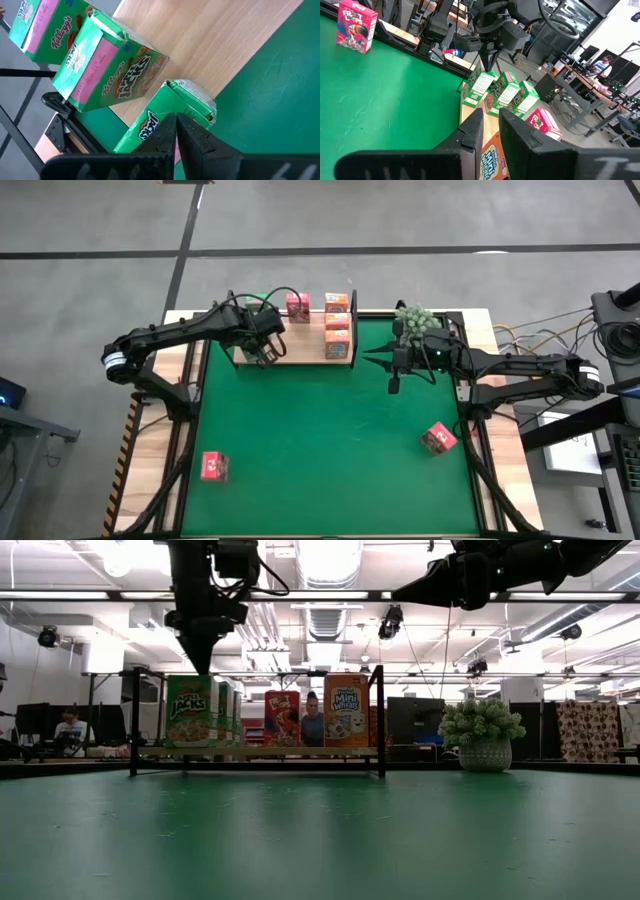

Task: Stack cereal on shelf
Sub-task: Put the green cereal box aligned with the other green cereal box on the shelf

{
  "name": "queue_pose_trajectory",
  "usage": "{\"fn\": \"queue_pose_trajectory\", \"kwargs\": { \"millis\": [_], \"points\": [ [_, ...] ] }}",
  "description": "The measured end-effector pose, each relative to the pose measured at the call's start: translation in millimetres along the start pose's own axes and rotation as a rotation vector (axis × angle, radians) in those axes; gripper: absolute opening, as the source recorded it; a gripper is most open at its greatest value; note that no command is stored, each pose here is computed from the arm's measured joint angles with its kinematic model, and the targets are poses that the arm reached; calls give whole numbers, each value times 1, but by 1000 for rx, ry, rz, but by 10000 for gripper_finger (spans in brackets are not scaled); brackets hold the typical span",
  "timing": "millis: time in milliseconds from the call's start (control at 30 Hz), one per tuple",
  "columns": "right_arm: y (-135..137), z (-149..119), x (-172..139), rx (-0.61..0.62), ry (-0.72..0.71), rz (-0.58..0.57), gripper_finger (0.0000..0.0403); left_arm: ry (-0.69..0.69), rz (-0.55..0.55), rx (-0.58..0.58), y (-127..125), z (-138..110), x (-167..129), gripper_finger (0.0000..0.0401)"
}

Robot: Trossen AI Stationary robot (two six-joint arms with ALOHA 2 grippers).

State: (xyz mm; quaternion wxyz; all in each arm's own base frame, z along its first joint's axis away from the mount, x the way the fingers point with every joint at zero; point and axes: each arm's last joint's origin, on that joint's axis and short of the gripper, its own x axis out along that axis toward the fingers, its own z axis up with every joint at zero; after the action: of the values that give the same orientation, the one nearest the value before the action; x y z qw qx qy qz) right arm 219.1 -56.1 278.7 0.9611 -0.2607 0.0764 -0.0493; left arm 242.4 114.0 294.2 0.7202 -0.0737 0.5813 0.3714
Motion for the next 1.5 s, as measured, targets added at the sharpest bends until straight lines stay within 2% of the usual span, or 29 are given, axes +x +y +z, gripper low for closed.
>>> {"fn": "queue_pose_trajectory", "kwargs": {
  "millis": [700, 800, 900, 1033, 1133, 1333, 1500],
  "points": [
    [0, 0, 0, 0, 0, 0, 52, -90, -18, -42, 10, -8, -22, 0],
    [0, 0, 0, 0, 0, 0, 52, -101, -47, -42, 9, -10, -26, 0],
    [0, 0, 0, 0, 0, 0, 52, -100, -120, -9, 3, -13, -31, 0],
    [0, 0, 0, 0, 0, 0, 52, -41, -251, 115, -11, -24, -36, 0],
    [0, 0, 0, 0, 0, 0, 52, -12, -265, 178, -24, -33, -31, 0],
    [0, 0, 0, 0, -1, 0, 52, 22, -123, 288, -46, -56, -9, 0],
    [0, 0, 0, 0, -1, 0, 52, -30, 5, 280, -49, -60, 8, 0]
  ]
}}
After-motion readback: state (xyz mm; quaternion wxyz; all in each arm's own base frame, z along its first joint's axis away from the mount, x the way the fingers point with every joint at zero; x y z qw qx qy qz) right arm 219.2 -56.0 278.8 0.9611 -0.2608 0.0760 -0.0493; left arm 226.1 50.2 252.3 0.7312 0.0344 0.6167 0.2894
